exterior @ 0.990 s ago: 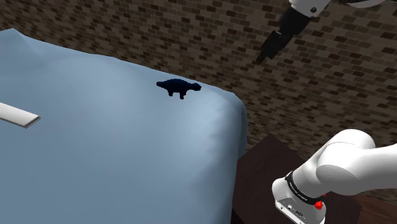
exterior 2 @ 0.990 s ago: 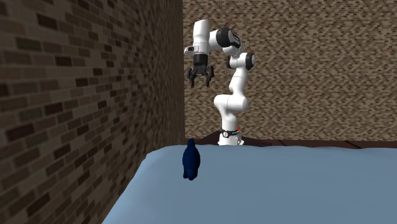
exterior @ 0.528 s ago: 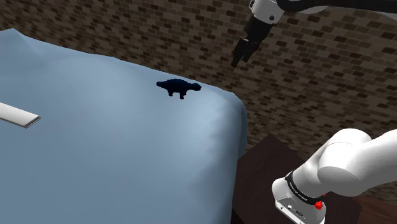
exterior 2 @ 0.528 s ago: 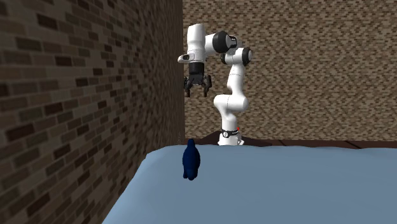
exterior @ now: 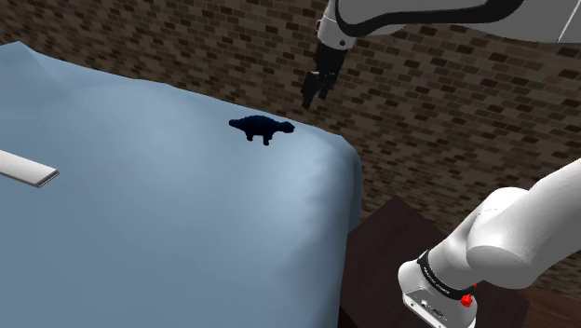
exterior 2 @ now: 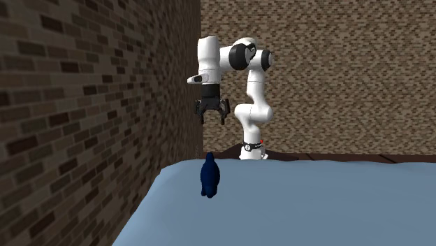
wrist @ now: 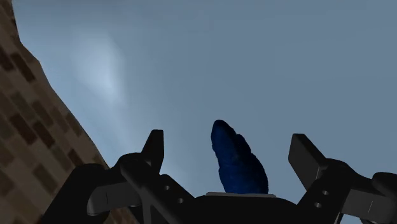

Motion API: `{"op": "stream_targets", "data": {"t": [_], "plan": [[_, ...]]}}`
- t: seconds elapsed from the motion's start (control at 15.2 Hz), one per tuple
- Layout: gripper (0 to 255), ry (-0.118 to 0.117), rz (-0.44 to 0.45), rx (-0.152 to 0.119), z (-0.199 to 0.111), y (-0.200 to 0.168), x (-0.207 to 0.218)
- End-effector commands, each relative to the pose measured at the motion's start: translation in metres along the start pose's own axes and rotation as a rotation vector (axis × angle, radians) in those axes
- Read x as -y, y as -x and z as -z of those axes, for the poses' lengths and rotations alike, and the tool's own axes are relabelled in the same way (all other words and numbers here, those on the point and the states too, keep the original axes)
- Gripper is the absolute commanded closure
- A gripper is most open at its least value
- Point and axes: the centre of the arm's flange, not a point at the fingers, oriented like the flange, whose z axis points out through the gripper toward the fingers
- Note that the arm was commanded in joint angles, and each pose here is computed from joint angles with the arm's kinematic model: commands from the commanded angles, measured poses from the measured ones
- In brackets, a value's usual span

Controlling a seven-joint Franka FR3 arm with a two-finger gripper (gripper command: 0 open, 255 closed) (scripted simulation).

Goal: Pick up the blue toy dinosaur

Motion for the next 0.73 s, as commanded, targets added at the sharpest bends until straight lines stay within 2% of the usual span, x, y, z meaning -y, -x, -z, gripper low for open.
{"op": "stream_targets", "data": {"t": [0.0,0.66], "plan": [[0,-0.001,0.022,0.02,-0.014,-0.023,0.007],[0,-0.006,0.133,0.122,-0.105,-0.129,0.043]]}}
